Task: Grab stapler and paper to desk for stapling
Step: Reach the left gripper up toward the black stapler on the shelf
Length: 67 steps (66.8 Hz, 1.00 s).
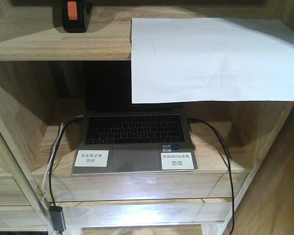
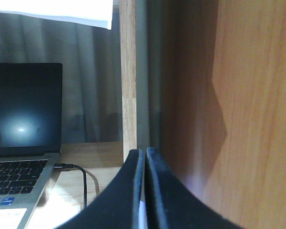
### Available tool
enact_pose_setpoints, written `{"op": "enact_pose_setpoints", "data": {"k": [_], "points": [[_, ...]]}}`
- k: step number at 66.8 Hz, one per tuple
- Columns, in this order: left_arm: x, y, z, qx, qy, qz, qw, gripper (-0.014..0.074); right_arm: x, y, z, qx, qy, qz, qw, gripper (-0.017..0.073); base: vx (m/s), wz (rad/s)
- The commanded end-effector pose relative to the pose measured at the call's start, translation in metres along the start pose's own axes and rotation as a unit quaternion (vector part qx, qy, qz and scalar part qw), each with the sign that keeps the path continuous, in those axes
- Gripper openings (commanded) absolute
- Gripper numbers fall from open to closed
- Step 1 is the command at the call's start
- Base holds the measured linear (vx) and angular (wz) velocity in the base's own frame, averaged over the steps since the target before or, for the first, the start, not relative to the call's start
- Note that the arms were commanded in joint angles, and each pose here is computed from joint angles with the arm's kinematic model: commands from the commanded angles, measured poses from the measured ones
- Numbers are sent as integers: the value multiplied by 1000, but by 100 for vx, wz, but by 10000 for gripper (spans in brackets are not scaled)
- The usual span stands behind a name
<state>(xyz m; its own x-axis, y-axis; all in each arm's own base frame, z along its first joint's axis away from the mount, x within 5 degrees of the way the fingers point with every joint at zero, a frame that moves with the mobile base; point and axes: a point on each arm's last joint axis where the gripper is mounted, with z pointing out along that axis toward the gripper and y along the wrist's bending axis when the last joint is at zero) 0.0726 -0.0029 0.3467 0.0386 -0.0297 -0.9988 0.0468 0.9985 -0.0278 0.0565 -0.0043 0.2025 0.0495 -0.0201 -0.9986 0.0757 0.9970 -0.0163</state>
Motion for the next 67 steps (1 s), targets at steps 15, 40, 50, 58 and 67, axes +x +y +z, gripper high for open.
{"op": "enact_pose_setpoints", "data": {"k": [15, 40, 50, 58, 67], "points": [[-23, -1, 17, -1, 23, -12, 1000, -7, -7, 0, -1, 1, -44, -6, 999, -9, 0, 0], [-24, -1, 17, 0, 14, -12, 1000, 4, -7, 0, -1, 1, -44, -6, 999, -9, 0, 0], [-26, -1, 17, 1, 4, -12, 1000, 34, -7, 0, -1, 1, -44, -6, 999, -9, 0, 0], [-28, -2, 17, 2, -4, -12, 1000, 106, -7, 0, -1, 1, -44, -6, 999, -9, 0, 0], [-29, -2, 17, 3, -13, -12, 1000, 255, -7, 0, -1, 1, -44, -6, 999, -9, 0, 0]]}}
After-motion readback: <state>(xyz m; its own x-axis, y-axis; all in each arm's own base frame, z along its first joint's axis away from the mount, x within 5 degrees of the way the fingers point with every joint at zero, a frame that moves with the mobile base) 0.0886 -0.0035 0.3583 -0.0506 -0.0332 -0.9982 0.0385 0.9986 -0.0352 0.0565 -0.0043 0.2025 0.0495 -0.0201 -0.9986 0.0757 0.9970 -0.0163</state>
